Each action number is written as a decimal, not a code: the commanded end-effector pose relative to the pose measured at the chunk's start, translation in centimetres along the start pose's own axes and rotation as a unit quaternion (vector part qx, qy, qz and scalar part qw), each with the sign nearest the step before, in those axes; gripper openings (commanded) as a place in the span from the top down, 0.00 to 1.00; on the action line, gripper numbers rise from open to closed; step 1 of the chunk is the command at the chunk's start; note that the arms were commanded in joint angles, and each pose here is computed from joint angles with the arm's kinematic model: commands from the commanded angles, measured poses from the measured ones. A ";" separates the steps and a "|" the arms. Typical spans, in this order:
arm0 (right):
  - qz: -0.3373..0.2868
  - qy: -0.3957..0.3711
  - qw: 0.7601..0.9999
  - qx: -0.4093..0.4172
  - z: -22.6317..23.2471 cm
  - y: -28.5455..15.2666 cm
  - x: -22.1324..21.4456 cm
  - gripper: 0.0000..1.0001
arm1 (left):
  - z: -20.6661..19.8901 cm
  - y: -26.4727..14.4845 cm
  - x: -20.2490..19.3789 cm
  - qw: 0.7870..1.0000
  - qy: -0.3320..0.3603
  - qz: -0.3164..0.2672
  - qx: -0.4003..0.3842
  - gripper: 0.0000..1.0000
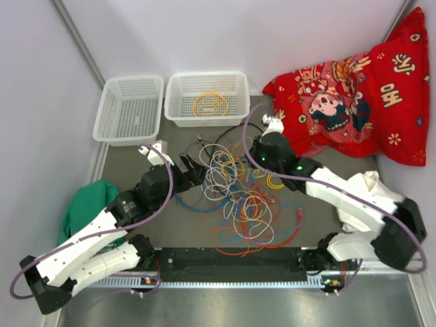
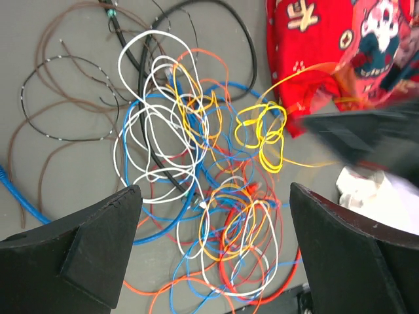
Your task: Untangle the cables
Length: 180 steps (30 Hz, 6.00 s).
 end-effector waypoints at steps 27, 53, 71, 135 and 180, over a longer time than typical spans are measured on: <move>-0.106 -0.066 0.974 0.188 7.8 -15.9 10.3 1.00 | -4.4 -0.2 5.4 0.980 0.015 -0.152 -0.128 0.05; -0.141 -0.001 0.972 0.188 13.3 13.3 25.1 0.18 | 4.1 2.4 -5.7 0.990 0.026 0.081 0.111 0.08; -0.056 0.016 0.998 0.026 -3.7 1.7 5.8 0.13 | 1.9 3.1 -7.9 0.990 -0.042 0.127 0.035 0.14; -0.096 -0.056 0.965 0.236 6.4 -18.3 8.2 1.00 | -0.6 -0.7 0.5 0.982 -0.033 -0.131 -0.131 0.19; -0.007 0.024 0.940 0.341 7.1 -21.7 5.5 1.00 | -11.3 6.3 -1.0 0.907 0.089 -0.123 -0.394 1.00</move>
Point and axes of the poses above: each gripper's point midway between its finger pads, its own y axis out along the fingers, its own z axis along the line the jaws close on, x = y × z, the point moved 6 cm from there along -y, back along the fingers, and after that the axes turned 11 degrees about y, right-handed, at the moved point
